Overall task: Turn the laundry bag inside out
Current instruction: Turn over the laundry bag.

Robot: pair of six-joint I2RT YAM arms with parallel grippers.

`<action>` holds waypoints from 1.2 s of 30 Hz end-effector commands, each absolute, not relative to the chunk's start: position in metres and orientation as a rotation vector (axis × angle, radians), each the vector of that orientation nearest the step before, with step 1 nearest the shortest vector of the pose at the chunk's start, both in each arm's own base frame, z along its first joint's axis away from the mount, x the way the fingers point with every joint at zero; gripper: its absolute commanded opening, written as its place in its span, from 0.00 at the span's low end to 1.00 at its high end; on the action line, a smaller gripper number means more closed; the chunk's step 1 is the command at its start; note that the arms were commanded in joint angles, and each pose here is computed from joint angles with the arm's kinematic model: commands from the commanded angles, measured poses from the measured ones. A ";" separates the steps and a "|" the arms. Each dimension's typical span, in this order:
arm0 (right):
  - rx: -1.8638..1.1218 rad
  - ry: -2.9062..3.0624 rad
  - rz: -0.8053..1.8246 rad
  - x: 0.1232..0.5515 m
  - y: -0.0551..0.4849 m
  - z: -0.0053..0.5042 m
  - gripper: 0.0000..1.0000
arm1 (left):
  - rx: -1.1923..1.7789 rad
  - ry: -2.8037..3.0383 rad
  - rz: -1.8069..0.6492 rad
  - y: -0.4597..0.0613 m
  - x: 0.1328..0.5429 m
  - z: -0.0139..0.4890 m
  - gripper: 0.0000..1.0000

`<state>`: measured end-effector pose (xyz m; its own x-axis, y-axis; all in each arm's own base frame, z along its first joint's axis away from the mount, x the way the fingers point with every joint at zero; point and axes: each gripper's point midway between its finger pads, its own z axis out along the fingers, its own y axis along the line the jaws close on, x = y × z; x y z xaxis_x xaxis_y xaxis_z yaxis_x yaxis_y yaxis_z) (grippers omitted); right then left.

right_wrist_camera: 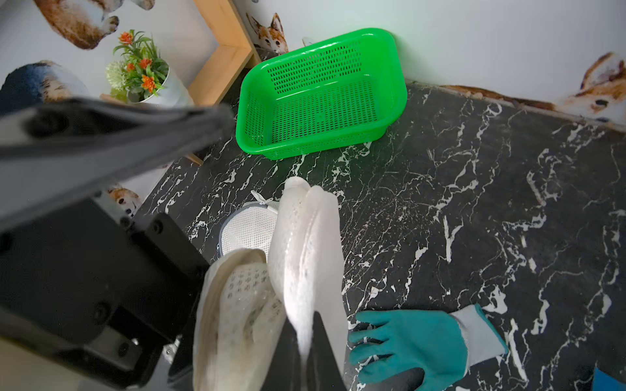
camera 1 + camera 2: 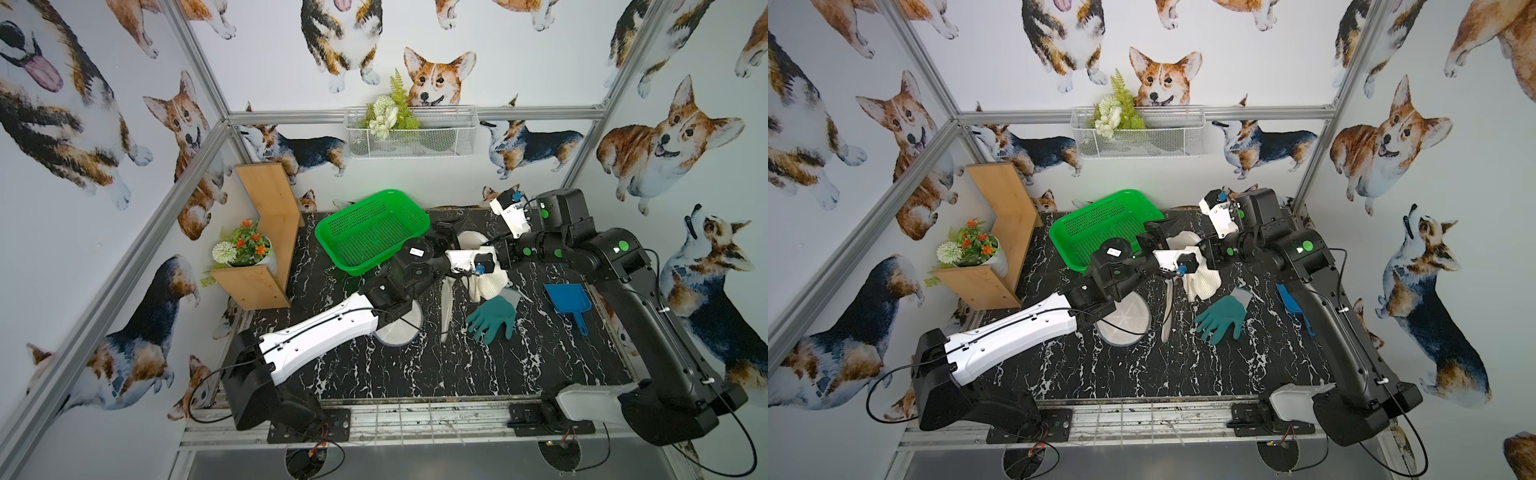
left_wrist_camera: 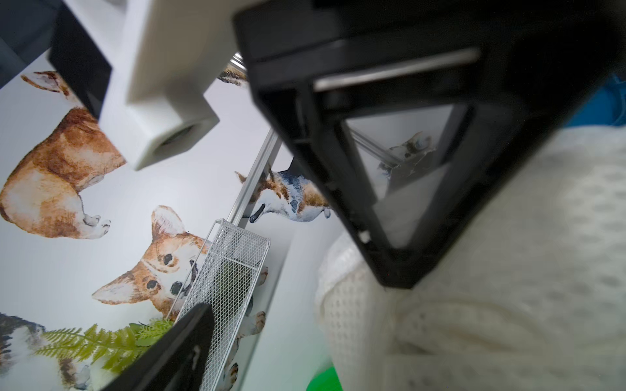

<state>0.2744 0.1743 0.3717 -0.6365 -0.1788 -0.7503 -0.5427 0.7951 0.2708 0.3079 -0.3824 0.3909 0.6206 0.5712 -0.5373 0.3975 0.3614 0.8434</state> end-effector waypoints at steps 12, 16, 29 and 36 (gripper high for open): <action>-0.892 1.978 0.564 0.254 0.185 0.372 0.00 | 1.427 1.017 -0.244 -0.390 0.278 0.376 0.56; -0.961 1.950 0.544 0.250 0.187 0.369 0.00 | 1.455 1.036 -0.289 -0.390 0.276 0.372 0.51; -1.114 1.771 0.451 0.244 0.190 0.372 0.00 | 1.501 1.100 -0.394 -0.388 0.277 0.363 0.25; -1.097 1.744 0.372 0.256 0.187 0.378 0.05 | 1.492 1.122 -0.462 -0.390 0.275 0.363 0.10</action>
<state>0.2476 0.1837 0.3618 -0.1606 -0.5165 -0.8411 -0.8225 0.5411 -0.1752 0.2794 -0.3865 0.3549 0.4789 0.4248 -0.7682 0.8141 0.1123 0.5697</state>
